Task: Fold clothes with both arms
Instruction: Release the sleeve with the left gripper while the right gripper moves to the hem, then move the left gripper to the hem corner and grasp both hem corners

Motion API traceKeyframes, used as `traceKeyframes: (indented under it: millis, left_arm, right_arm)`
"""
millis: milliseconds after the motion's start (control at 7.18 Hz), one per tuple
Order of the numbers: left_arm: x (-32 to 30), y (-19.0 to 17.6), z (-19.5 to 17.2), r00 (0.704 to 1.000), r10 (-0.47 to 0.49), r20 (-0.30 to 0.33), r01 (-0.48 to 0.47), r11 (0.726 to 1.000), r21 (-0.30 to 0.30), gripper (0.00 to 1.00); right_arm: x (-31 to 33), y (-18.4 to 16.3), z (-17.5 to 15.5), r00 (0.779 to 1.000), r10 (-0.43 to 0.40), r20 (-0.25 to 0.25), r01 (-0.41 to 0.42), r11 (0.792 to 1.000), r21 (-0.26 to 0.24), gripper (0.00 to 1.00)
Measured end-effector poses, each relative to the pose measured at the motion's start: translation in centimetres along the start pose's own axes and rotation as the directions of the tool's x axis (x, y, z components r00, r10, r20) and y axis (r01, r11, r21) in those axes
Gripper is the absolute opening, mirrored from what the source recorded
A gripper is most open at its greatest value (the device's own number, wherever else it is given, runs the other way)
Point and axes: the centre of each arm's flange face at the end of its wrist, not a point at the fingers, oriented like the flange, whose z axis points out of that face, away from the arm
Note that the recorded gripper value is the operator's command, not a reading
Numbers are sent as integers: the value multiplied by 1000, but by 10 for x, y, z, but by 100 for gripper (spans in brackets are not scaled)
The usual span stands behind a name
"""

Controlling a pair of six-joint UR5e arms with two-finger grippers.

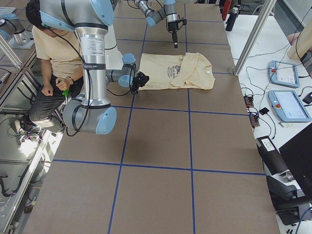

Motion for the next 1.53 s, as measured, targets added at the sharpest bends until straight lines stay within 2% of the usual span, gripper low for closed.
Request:
traceKeyframes:
  millis: [836,975,1254,1532]
  left_arm:
    - [0,0,1,1000,-5,1,5,1000,1,77]
    - [0,0,1,1000,-5,1,5,1000,0,77]
    - [-1,0,1,1000,-6,2,6,1000,0,77]
    - [-1,1,2,1000,-6,2,6,1000,-2,77]
  right_arm:
    - [-1,4,-3,1000,25,7,-25,1000,-8,41]
    - [-2,5,-4,1000,25,8,-25,1000,-9,37]
    - [-2,5,-5,1000,26,9,-26,1000,-9,0]
    - [-3,3,-7,1000,28,12,-28,1000,-9,0]
